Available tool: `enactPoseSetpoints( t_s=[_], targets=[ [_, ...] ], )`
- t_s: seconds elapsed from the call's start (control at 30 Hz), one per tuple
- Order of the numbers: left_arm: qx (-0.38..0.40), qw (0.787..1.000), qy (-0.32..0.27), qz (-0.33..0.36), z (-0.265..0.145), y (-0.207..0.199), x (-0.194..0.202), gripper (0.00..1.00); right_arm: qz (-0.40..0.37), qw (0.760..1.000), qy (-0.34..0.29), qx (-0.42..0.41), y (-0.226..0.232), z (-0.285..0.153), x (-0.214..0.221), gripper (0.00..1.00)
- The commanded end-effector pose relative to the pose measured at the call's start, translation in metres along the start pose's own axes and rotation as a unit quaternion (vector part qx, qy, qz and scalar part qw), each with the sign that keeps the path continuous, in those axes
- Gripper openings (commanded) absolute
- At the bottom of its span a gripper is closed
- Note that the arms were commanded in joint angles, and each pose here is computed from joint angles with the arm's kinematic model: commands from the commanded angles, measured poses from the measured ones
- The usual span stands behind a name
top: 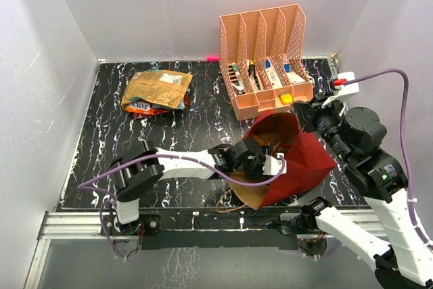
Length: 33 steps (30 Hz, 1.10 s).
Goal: Take the snacks out of the paper bag
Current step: Take out the snack from the paper bag.
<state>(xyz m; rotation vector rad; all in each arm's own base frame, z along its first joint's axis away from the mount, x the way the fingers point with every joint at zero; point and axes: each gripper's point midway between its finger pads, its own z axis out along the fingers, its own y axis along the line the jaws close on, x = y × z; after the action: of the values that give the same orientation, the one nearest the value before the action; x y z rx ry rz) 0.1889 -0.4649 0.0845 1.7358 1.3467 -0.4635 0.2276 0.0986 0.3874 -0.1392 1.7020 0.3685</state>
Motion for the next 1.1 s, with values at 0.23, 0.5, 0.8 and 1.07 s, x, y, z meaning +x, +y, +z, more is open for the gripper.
enactPoseSetpoints(
  t_s=[0.23, 0.5, 0.8, 1.07],
  targets=[
    [-0.022, 0.992, -0.118, -0.029, 0.014, 0.027, -0.052, 0.53, 0.016, 0.997, -0.07, -0.01, 0.006, -0.011, -0.046, 0.07],
    [-0.039, 0.99, -0.135, -0.026, 0.019, 0.03, -0.052, 0.22, 0.022, 0.997, -0.069, -0.016, 0.008, -0.012, -0.047, 0.07],
    [-0.074, 0.987, -0.136, -0.043, -0.021, 0.044, -0.059, 0.0, 0.022, 0.997, -0.077, -0.007, 0.004, -0.019, -0.048, 0.07],
    [-0.079, 0.974, -0.171, -0.128, -0.083, 0.034, -0.068, 0.0, 0.012, 0.997, -0.081, 0.003, -0.001, -0.021, -0.047, 0.07]
  ],
)
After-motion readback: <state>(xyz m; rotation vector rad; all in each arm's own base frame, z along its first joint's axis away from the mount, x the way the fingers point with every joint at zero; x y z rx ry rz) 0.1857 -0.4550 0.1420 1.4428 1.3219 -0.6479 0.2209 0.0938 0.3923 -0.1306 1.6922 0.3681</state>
